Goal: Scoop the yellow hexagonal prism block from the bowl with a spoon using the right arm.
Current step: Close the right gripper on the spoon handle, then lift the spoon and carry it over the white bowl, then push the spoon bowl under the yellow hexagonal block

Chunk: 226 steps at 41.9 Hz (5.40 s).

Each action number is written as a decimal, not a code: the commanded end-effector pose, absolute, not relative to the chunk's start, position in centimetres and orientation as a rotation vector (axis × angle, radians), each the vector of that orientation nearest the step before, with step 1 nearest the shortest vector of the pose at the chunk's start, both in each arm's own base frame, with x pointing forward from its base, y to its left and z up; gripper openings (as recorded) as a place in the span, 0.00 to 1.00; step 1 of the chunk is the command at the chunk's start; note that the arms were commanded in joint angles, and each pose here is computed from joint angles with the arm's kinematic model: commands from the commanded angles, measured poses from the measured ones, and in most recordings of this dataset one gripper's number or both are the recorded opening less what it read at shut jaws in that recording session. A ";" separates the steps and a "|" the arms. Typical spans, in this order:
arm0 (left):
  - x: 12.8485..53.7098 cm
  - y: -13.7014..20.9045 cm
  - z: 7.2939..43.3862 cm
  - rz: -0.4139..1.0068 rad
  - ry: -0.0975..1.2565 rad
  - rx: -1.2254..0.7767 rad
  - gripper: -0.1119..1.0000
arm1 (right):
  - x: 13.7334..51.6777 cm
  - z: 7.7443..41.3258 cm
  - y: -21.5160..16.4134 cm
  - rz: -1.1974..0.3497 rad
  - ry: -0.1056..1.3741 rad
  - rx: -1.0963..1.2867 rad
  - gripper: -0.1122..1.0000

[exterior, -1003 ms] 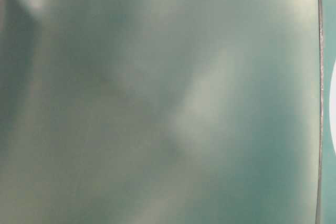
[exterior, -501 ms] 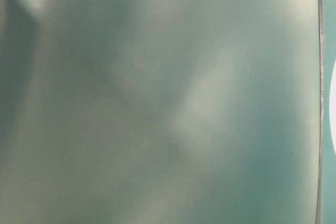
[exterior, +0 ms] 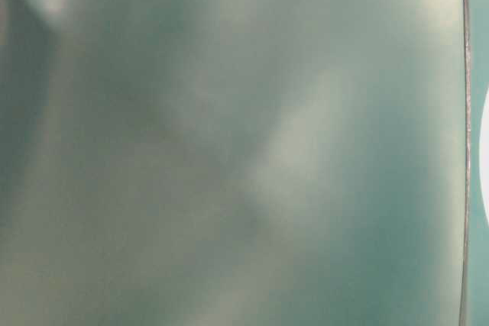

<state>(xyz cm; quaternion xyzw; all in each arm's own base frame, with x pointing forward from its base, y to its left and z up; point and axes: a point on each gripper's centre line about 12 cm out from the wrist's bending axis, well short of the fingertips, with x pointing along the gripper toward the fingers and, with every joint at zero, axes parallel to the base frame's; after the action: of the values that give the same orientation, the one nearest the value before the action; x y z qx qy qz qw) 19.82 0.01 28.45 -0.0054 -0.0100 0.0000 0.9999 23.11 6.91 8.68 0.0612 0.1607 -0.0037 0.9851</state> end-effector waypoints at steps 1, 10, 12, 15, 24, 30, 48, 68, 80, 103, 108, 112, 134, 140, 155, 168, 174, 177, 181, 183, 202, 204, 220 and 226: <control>20.1 0.0 29.0 -0.001 -0.037 -0.008 0.10 | 23.8 9.9 7.0 -0.009 0.261 0.146 0.32; 20.0 0.0 29.0 -0.001 -0.035 -0.009 0.10 | 24.2 11.8 6.3 -0.030 0.197 0.160 0.32; 20.1 0.0 29.0 -0.001 -0.037 -0.009 0.10 | 24.3 12.4 6.1 -0.033 0.182 0.157 0.32; 20.1 0.0 29.0 -0.001 -0.034 -0.008 0.10 | 24.5 13.3 5.8 -0.040 0.160 0.150 0.32; 20.1 0.0 29.0 0.000 -0.034 -0.009 0.10 | 25.6 15.7 4.3 -0.079 0.174 0.133 0.32; 20.1 0.0 28.9 0.000 -0.029 -0.009 0.10 | 27.0 17.8 2.6 -0.116 0.216 0.138 0.32; 20.1 0.0 28.9 -0.001 -0.026 0.003 0.10 | 30.6 22.7 -0.9 -0.106 0.434 0.211 0.32; 20.4 0.0 28.3 -0.002 0.003 0.012 0.10 | 32.5 26.0 -3.4 -0.043 0.660 0.295 0.32; 20.4 0.0 28.2 -0.002 0.003 0.016 0.10 | 34.9 25.1 -3.5 -0.014 0.752 0.278 0.32; 20.4 0.0 28.2 -0.003 0.006 0.019 0.10 | 36.4 24.1 -4.2 -0.029 0.898 0.220 0.32; 20.4 0.0 28.2 -0.003 0.006 0.019 0.10 | 36.6 23.6 -4.4 -0.044 0.932 0.224 0.32; 20.4 0.0 28.2 -0.003 0.006 0.019 0.10 | 36.7 23.1 -4.5 -0.048 0.954 0.232 0.32; 20.4 0.0 28.2 -0.003 0.006 0.019 0.10 | 37.5 20.5 -4.5 -0.051 1.015 0.241 0.32; 20.4 0.0 28.2 -0.003 0.006 0.019 0.10 | 37.8 19.9 -4.4 -0.050 1.022 0.239 0.32; 20.4 0.0 28.2 -0.003 0.006 0.019 0.10 | 38.8 19.2 -4.1 -0.047 1.000 0.226 0.32; 20.4 0.0 28.2 -0.003 0.006 0.019 0.10 | 39.8 18.7 -3.9 -0.048 0.976 0.218 0.32; 20.4 0.0 28.2 -0.003 0.006 0.019 0.10 | 40.4 18.7 -3.6 -0.045 0.952 0.211 0.32; 20.4 0.0 28.2 -0.003 0.006 0.019 0.10 | 40.6 18.8 -3.4 -0.042 0.941 0.209 0.32; 20.4 0.0 28.2 -0.003 0.006 0.019 0.10 | 40.9 18.8 -3.3 -0.041 0.930 0.209 0.32; 20.4 0.0 28.2 -0.003 0.006 0.019 0.10 | 41.1 18.9 -3.2 -0.039 0.925 0.206 0.32; 20.4 0.0 28.2 -0.003 0.005 0.019 0.10 | 41.9 19.3 -3.3 -0.047 0.876 0.200 0.32; 20.4 0.0 28.2 -0.003 0.006 0.019 0.10 | 41.9 19.3 -3.3 -0.047 0.873 0.198 0.32; 20.4 0.0 28.2 -0.003 0.006 0.019 0.10 | 42.0 19.4 -3.4 -0.051 0.858 0.198 0.32; 20.4 0.0 28.2 -0.003 0.006 0.019 0.10 | 41.8 19.5 -3.4 -0.052 0.854 0.198 0.32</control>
<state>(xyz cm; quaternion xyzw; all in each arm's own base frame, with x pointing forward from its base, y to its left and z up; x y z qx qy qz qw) 20.22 -0.01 27.86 0.0082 0.0061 -0.0012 0.9999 41.51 -3.39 17.94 0.0964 0.4359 -0.0253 0.8945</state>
